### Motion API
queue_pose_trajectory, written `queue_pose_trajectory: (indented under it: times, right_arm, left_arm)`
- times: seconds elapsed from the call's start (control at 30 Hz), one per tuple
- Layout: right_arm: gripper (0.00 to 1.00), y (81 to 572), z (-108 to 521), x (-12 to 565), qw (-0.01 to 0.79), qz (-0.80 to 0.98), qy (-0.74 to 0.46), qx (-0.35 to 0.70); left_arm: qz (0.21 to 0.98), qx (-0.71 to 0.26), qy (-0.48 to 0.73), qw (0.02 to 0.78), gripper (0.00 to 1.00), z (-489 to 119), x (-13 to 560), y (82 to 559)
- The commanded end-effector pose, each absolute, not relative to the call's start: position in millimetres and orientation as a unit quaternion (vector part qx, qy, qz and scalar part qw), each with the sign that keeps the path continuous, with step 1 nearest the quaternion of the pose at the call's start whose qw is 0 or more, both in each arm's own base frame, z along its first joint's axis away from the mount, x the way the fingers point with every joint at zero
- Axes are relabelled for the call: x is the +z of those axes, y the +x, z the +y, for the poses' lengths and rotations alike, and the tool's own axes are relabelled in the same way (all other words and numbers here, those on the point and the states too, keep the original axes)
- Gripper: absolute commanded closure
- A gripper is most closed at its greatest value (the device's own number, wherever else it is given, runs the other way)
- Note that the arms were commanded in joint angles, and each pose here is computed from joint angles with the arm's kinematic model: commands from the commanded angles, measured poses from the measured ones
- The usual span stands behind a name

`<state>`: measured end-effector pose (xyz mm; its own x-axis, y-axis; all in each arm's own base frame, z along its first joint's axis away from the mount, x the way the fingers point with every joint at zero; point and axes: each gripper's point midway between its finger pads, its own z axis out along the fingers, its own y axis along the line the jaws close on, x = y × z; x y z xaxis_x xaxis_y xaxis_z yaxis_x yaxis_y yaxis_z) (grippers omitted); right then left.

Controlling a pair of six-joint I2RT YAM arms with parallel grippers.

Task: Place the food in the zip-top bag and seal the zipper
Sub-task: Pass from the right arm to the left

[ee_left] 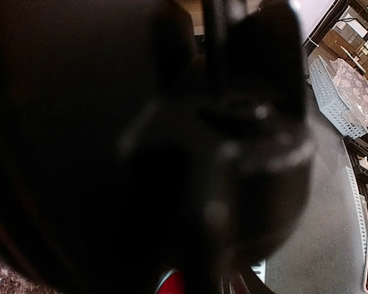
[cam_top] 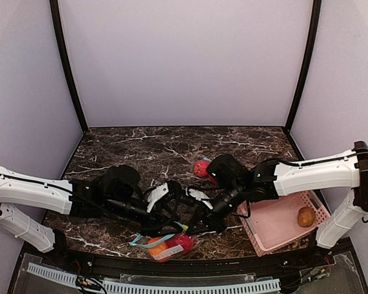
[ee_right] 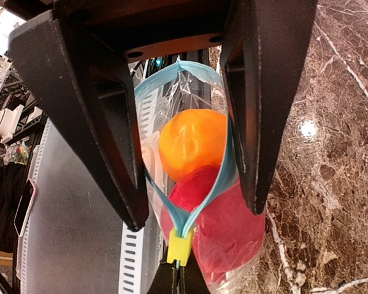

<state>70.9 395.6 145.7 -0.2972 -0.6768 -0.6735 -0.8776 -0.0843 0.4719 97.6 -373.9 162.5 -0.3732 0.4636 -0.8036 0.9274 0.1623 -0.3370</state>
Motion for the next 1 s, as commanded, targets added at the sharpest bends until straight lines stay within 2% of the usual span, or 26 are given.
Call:
queue_pose_trajectory:
  times: [0.0, 0.1, 0.23, 0.33, 0.5, 0.63, 0.77, 0.97]
  right_arm:
    - [1.0, 71.7, 397.6, 160.4, 0.131, 0.65, -0.58, 0.473]
    - [1.0, 72.4, 397.2, 160.9, 0.132, 0.65, -0.578, 0.475]
    - [1.0, 75.3, 396.7, 161.4, 0.136, 0.652, -0.575, 0.475]
    - [0.97, 80.5, 394.6, 163.8, 0.147, 0.659, -0.566, 0.473]
    - [0.66, 90.9, 384.2, 164.8, 0.18, 0.679, -0.54, 0.463]
    - [0.49, 100.5, 374.7, 162.6, 0.215, 0.698, -0.506, 0.458]
    - [0.43, 105.2, 372.8, 175.9, 0.26, 0.694, -0.469, 0.481]
    - [0.42, 101.6, 379.4, 186.9, 0.304, 0.691, -0.443, 0.484]
  left_arm:
    - [0.722, -0.411, 0.494, 0.256, 0.6, -364.8, 145.6, 90.2]
    - [0.725, -0.41, 0.493, 0.252, 0.68, -363.8, 143.8, 89.3]
    - [0.728, -0.412, 0.493, 0.237, 0.88, -364.5, 141.9, 86.0]
    - [0.733, -0.412, 0.491, 0.229, 0.98, -363.0, 139.5, 84.1]
    - [0.743, -0.411, 0.473, 0.235, 0.99, -357.3, 139.2, 86.0]
    - [0.746, -0.435, 0.434, 0.257, 0.99, -356.6, 152.9, 90.9]
    - [0.756, -0.464, 0.385, 0.256, 0.99, -359.3, 163.7, 94.1]
    - [0.772, -0.481, 0.33, 0.253, 0.99, -360.3, 171.6, 100.9]
